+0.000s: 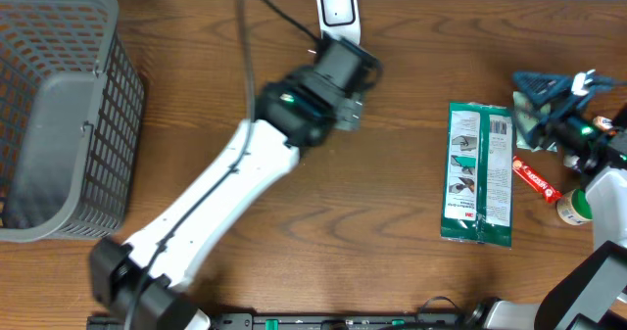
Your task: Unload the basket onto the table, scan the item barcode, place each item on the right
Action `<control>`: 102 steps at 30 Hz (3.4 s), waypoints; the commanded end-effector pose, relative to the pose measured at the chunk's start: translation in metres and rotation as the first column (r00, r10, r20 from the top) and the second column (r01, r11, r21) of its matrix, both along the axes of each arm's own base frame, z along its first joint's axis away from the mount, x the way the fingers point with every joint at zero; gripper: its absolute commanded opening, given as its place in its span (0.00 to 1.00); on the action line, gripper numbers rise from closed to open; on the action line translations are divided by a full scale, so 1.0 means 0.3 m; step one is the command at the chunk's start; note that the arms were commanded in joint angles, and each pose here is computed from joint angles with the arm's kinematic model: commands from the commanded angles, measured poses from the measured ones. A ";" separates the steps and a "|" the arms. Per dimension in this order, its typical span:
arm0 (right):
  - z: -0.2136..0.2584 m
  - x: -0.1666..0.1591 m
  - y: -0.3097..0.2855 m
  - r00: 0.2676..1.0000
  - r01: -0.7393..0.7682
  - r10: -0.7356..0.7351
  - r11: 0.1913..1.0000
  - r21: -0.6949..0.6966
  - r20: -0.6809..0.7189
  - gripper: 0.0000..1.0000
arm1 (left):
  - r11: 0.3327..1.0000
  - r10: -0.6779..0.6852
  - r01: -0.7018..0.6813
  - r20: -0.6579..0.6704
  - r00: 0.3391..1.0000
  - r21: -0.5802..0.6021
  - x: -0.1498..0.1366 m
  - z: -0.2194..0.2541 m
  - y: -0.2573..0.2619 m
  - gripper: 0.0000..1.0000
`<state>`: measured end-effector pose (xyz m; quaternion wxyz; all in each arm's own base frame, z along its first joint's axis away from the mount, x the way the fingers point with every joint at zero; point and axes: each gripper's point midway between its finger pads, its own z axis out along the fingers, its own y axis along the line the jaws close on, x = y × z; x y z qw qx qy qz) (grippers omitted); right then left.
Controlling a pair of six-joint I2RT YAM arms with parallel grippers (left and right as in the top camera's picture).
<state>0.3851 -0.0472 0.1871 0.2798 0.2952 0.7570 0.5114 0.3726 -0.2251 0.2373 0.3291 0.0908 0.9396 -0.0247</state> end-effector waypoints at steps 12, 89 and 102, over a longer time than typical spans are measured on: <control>-0.166 -0.131 -0.027 0.917 -0.292 -0.139 0.407 -0.866 -0.375 0.99 | 0.916 0.399 -0.382 0.203 0.894 -0.121 -0.017 0.361 0.616 0.80; 0.560 -0.923 0.113 0.734 0.619 0.005 0.407 -0.672 0.679 0.99 | 0.898 0.440 -0.434 0.147 0.886 -0.077 -0.043 0.316 0.683 0.80; 0.592 -0.711 0.104 0.477 0.820 -0.054 0.389 -0.421 0.877 0.99 | 0.898 0.440 -0.434 0.147 0.886 -0.077 -0.043 0.316 0.683 0.80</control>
